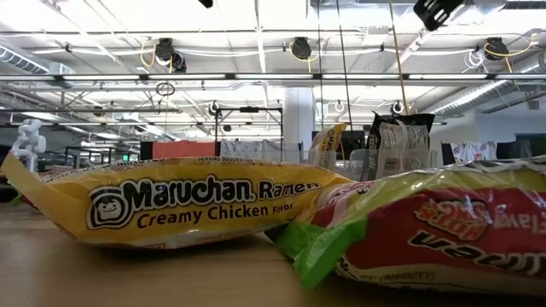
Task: Sort Maruchan noodles
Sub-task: Put the green noodle pack into the black bin
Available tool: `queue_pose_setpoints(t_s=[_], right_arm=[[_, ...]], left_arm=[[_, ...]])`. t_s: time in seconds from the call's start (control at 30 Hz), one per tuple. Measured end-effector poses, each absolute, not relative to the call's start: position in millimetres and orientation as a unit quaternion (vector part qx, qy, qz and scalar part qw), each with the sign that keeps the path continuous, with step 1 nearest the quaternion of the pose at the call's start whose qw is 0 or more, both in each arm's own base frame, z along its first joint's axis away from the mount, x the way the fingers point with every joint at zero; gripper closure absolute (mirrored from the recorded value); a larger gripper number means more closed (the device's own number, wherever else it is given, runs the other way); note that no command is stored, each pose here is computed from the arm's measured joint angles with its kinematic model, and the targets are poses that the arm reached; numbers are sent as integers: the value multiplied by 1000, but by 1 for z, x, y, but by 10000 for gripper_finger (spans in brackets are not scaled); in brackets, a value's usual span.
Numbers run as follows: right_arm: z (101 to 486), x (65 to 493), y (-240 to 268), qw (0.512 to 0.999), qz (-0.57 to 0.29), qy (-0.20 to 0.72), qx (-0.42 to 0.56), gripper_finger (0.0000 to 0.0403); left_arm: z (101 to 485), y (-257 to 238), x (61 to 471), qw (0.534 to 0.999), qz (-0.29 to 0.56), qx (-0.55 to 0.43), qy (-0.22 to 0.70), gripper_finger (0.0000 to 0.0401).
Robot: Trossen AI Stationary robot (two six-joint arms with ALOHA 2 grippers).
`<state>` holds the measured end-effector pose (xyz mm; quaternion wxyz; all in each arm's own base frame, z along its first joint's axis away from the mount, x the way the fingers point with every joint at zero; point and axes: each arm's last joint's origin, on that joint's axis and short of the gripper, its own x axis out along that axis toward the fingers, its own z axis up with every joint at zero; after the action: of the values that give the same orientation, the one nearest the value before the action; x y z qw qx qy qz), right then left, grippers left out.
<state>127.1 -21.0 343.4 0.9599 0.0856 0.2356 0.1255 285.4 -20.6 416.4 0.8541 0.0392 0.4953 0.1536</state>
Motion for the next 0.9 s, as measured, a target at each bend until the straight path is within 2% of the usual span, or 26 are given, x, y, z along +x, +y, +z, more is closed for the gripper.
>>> queue_pose_setpoints(t_s=[0.2, 0.4, 0.9], right_arm=[[334, 145, -16, 951, 121, 276, 72, 332], [325, 163, -8, 938, 139, 312, 58, 332], [291, 214, 31, 914, 108, 380, -96, 332]], left_arm=[[421, -32, 274, 854, 154, 35, 495, 352], [430, -36, 253, 854, 194, 20, 483, 352], [444, -60, 225, 875, 202, 26, 440, 352]])
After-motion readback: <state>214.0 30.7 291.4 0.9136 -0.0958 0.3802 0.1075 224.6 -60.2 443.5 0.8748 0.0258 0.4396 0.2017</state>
